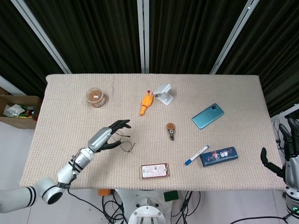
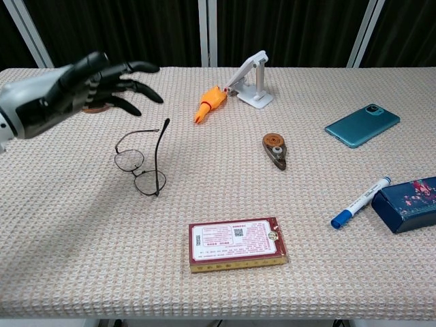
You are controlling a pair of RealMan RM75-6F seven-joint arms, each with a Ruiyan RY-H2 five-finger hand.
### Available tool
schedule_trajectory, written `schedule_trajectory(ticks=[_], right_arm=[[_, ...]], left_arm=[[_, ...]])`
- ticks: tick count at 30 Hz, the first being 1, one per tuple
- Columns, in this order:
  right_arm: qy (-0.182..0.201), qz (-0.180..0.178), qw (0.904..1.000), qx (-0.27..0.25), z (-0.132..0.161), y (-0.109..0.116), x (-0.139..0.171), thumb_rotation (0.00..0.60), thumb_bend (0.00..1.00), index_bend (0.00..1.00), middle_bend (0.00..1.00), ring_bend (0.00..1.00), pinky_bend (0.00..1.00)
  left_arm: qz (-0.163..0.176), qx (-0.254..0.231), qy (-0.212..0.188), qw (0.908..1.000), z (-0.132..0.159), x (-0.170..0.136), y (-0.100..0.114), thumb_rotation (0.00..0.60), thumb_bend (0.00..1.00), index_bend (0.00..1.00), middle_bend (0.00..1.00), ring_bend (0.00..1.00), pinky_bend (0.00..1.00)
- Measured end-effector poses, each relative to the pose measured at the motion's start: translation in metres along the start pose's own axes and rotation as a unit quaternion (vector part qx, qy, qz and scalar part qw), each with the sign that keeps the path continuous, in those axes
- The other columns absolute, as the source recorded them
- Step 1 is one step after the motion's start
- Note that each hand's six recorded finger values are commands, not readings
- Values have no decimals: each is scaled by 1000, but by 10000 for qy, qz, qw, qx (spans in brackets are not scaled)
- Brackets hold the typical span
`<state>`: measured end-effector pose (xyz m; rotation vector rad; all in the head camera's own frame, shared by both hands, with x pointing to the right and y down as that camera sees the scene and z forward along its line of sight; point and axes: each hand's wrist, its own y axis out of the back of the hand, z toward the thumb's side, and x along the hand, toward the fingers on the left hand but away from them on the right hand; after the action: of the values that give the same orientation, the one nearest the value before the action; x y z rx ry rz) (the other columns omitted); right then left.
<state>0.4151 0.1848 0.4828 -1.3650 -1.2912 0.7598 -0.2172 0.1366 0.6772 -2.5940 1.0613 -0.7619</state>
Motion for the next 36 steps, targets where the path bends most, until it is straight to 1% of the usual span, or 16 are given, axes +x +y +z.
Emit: schedule_trajectory(ticks=[1, 2, 3, 4, 5, 6, 8, 9, 11, 14, 18, 20, 22, 28, 31, 36], right_arm=[[-1, 0, 10000, 1, 0, 0, 0, 461, 494, 0, 0, 0, 0], [-2, 3, 10000, 1, 0, 0, 0, 462, 494, 0, 0, 0, 0], [-4, 8, 10000, 1, 0, 0, 0, 461, 494, 0, 0, 0, 0], [-9, 14, 10000, 1, -1, 0, 0, 462, 494, 0, 0, 0, 0], [-13, 18, 10000, 0, -1, 0, 1, 461, 494, 0, 0, 0, 0], [-19, 23, 10000, 0, -1, 0, 1, 461, 494, 0, 0, 0, 0], [-32, 38, 10000, 0, -2, -1, 1, 461, 494, 0, 0, 0, 0], [-38, 44, 10000, 2, -3, -1, 1, 461, 494, 0, 0, 0, 0], [-49, 52, 10000, -4, -3, -2, 2, 461, 494, 0, 0, 0, 0], [-50, 66, 10000, -13, -3, -3, 2, 461, 494, 0, 0, 0, 0], [-55, 98, 9999, 0, -3, -4, 3, 459, 494, 0, 0, 0, 0], [-67, 118, 9999, 17, -3, -4, 3, 461, 494, 0, 0, 0, 0], [-97, 170, 9998, 45, -4, -5, 4, 462, 494, 0, 0, 0, 0], [-175, 296, 9994, 76, -4, -9, 6, 461, 494, 0, 0, 0, 0], [-180, 304, 9993, 91, -5, -9, 6, 461, 494, 0, 0, 0, 0], [-187, 317, 9993, 96, -5, -9, 5, 459, 494, 0, 0, 0, 0]], left_arm=[[134, -4, -81, 9999, 3, 0, 7, 190, 17, 57, 192, 90, 233], [287, 11, -159, 9995, 6, 1, 14, 400, 51, 60, 249, 159, 303], [502, 74, -244, 9984, 10, 1, 25, 535, 118, 69, 343, 261, 404], [650, 160, -279, 9974, 11, 0, 32, 583, 177, 78, 428, 349, 483], [782, 279, -287, 9961, 11, 0, 38, 600, 268, 91, 577, 496, 606], [939, 481, -271, 9941, 11, -2, 45, 600, 343, 101, 749, 662, 740], [1114, 850, -181, 9900, 9, -5, 55, 600, 416, 105, 921, 817, 871], [1165, 1120, -73, 9868, 6, -8, 62, 600, 464, 107, 966, 860, 907], [1101, 1509, 130, 9823, -1, -15, 70, 600, 516, 108, 988, 882, 927], [683, 1891, 532, 9781, -17, -26, 73, 600, 553, 109, 997, 889, 931], [-167, 2069, 1073, 9723, -44, -45, 49, 600, 579, 101, 1000, 893, 932], [-439, 2133, 1202, 9686, -52, -52, 39, 600, 579, 90, 1000, 895, 934], [-551, 2143, 1214, 9676, -54, -53, 31, 600, 578, 76, 1000, 900, 937], [-655, 2007, 991, 9724, -51, -44, 5, 600, 579, 73, 1000, 903, 940], [-778, 2088, 865, 9710, -51, -42, -8, 600, 579, 73, 1000, 903, 940], [-977, 2169, 848, 9676, -54, -42, -22, 600, 579, 73, 1000, 903, 940]])
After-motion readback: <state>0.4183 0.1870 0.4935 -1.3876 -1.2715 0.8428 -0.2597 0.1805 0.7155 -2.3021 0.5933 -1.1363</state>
